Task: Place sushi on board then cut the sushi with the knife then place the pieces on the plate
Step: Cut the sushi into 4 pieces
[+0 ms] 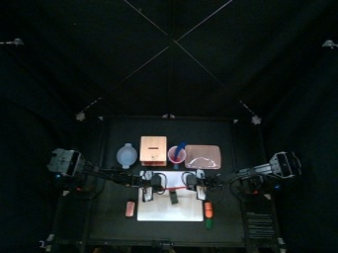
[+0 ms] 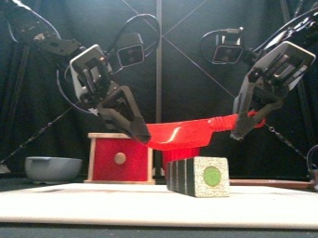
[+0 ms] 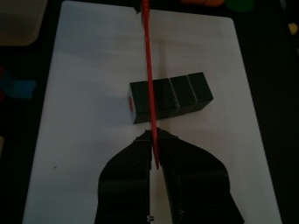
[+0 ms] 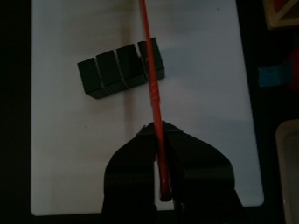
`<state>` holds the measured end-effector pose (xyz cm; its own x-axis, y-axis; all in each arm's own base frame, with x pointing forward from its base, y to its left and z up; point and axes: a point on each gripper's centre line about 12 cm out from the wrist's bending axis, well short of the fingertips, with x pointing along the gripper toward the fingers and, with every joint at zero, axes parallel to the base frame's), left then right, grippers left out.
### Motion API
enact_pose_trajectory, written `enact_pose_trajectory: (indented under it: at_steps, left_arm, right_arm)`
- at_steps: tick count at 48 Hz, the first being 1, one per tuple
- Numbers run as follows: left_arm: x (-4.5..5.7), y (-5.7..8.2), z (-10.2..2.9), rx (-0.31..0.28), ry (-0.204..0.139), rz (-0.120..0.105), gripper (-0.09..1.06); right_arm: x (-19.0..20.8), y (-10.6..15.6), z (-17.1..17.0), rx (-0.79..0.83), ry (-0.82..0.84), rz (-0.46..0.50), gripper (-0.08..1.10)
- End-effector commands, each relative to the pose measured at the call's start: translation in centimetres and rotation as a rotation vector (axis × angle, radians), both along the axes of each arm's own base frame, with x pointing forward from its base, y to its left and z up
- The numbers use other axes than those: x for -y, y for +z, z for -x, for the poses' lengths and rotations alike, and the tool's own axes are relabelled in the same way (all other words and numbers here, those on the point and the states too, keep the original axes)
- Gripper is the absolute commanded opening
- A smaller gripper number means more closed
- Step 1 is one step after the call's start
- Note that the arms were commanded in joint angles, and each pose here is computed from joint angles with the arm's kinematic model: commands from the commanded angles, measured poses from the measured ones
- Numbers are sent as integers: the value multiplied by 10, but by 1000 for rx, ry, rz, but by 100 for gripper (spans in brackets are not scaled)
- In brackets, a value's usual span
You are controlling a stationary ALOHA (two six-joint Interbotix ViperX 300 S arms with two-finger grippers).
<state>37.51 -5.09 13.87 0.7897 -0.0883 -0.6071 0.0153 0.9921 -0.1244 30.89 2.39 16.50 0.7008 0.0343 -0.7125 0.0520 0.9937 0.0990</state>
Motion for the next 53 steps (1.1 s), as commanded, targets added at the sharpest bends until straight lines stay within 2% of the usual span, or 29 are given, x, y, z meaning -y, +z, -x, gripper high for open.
enact_pose_trajectory:
  at_steps: [1, 15, 36, 53]
  left_arm:
    - [9, 11, -8, 21, -14, 14, 46]
    - [14, 10, -6, 9, -4, 40, 46]
    - [16, 4, -7, -4, -7, 39, 46]
    - [21, 4, -6, -5, -7, 52, 46]
  right_arm:
    - [1, 12, -6, 35, -5, -4, 39]
    - [2, 7, -8, 2, -12, 2, 38]
    - [3, 4, -9, -32, -19, 8, 38]
    - [4, -6, -9, -76, -25, 13, 38]
